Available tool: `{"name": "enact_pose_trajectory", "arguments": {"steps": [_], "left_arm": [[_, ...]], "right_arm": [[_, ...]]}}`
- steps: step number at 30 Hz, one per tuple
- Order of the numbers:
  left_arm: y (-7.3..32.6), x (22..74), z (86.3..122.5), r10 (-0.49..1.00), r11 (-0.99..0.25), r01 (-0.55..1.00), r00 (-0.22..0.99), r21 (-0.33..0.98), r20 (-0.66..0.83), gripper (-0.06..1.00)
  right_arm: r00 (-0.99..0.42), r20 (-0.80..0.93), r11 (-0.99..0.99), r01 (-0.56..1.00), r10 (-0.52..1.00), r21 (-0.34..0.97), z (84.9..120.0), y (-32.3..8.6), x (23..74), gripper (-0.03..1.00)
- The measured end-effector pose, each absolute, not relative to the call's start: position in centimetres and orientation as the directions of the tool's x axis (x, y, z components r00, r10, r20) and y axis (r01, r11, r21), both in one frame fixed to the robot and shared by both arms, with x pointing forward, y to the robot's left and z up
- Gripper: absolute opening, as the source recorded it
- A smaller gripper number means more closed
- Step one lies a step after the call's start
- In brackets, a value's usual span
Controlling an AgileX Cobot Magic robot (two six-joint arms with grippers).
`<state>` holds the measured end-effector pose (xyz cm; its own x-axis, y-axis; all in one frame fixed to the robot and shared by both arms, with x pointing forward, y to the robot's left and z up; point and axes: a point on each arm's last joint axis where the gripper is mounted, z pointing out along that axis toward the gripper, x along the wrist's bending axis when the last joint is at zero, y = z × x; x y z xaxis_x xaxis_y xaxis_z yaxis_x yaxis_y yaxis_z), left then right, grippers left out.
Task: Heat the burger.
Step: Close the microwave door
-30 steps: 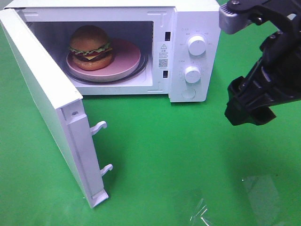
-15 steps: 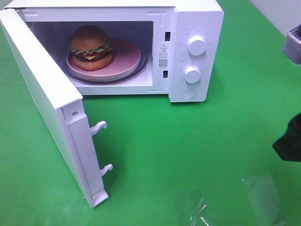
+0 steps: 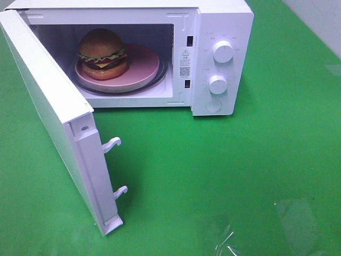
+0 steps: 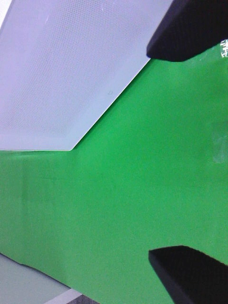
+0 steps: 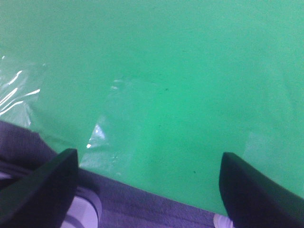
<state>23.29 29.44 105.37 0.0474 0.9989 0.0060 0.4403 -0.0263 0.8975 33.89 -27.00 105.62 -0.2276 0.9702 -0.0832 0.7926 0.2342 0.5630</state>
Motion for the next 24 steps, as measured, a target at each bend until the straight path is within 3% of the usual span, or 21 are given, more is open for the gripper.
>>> {"name": "enact_pose_trajectory", "arguments": {"steps": [7, 24], "left_arm": [[29.4, 23.3, 105.4, 0.999, -0.026, 0.44, 0.047, 0.897, 0.006, 0.98], [29.4, 23.3, 105.4, 0.999, -0.026, 0.44, 0.047, 0.897, 0.006, 0.98]], "right_arm": [[-0.078, -0.028, 0.075, 0.715, 0.997, 0.695, 105.8, -29.5, 30.5, 0.77], [0.003, 0.004, -0.005, 0.422, 1.0, 0.907, 106.0, -30.9, 24.0, 0.77]]}}
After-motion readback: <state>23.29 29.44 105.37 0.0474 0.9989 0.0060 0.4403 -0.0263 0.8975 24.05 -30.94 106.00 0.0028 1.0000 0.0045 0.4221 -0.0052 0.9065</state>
